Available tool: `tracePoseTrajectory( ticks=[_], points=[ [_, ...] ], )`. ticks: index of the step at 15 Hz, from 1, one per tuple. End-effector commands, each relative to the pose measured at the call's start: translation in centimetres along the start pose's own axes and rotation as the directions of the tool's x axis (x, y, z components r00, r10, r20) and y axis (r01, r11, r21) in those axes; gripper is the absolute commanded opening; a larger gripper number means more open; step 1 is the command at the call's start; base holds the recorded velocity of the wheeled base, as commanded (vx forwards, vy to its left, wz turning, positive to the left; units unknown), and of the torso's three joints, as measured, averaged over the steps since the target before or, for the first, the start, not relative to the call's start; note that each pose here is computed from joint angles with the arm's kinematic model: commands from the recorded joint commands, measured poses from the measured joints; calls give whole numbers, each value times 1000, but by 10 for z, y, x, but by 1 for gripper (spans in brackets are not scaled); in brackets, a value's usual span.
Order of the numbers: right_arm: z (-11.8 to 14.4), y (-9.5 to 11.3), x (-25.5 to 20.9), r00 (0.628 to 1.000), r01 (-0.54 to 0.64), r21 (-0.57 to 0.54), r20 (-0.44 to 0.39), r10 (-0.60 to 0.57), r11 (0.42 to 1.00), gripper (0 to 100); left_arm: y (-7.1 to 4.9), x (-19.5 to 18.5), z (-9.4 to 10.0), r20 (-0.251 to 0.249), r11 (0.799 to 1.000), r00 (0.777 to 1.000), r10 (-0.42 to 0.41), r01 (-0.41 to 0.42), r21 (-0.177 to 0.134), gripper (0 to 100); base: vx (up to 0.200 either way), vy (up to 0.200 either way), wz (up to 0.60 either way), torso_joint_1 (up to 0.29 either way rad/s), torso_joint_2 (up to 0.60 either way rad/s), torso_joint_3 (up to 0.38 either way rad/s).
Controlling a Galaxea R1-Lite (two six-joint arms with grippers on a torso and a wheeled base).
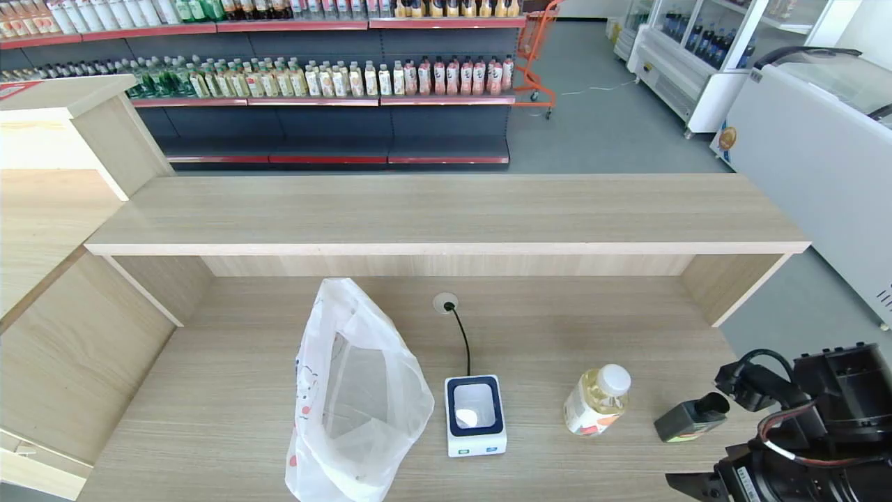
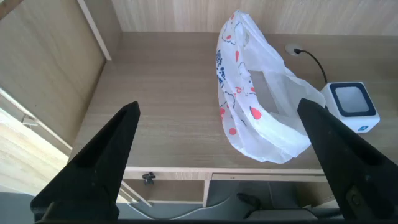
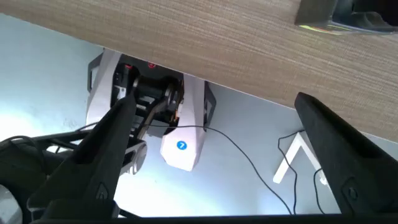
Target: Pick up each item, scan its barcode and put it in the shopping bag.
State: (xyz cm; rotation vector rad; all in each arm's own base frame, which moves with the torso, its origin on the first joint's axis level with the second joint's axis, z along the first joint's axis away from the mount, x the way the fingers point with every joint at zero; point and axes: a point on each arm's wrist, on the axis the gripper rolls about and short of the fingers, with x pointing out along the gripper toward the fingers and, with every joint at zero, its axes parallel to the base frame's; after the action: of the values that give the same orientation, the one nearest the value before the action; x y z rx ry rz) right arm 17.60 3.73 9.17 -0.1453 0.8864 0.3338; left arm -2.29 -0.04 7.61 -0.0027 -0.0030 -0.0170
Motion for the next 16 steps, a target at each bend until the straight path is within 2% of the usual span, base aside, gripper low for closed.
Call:
tracePoseTrajectory(
  ticks=[1, 3, 6, 9, 11, 16],
  points=[
    [-2, -3, 27, 999, -5, 2, -48, 5, 1000, 100, 0, 0, 0, 0, 1000, 1000, 0, 0, 0, 100, 0, 0, 0, 0, 0, 0],
    [2, -4, 43, 1000, -2, -6, 3, 2, 1000, 100, 0, 0, 0, 0, 1000, 1000, 0, 0, 0, 100, 0, 0, 0, 0, 0, 0],
    [5, -3, 59, 1000, -8, -18, 28, 8, 1000, 100, 0, 0, 0, 0, 1000, 1000, 0, 0, 0, 100, 0, 0, 0, 0, 0, 0],
    [10, 4, 78, 997, -26, -54, 75, 30, 998, 100, 0, 0, 0, 0, 1000, 1000, 0, 0, 0, 100, 0, 0, 0, 0, 0, 0],
    [15, 8, 93, 990, -33, -79, 134, 44, 996, 100, 0, 0, 0, 0, 1000, 1000, 0, 0, 0, 100, 0, 0, 0, 0, 0, 0],
    [16, 12, 116, 978, -34, -99, 201, 53, 995, 100, 0, 0, 0, 0, 1000, 1000, 0, 0, 0, 100, 0, 0, 0, 0, 0, 0]
  ],
)
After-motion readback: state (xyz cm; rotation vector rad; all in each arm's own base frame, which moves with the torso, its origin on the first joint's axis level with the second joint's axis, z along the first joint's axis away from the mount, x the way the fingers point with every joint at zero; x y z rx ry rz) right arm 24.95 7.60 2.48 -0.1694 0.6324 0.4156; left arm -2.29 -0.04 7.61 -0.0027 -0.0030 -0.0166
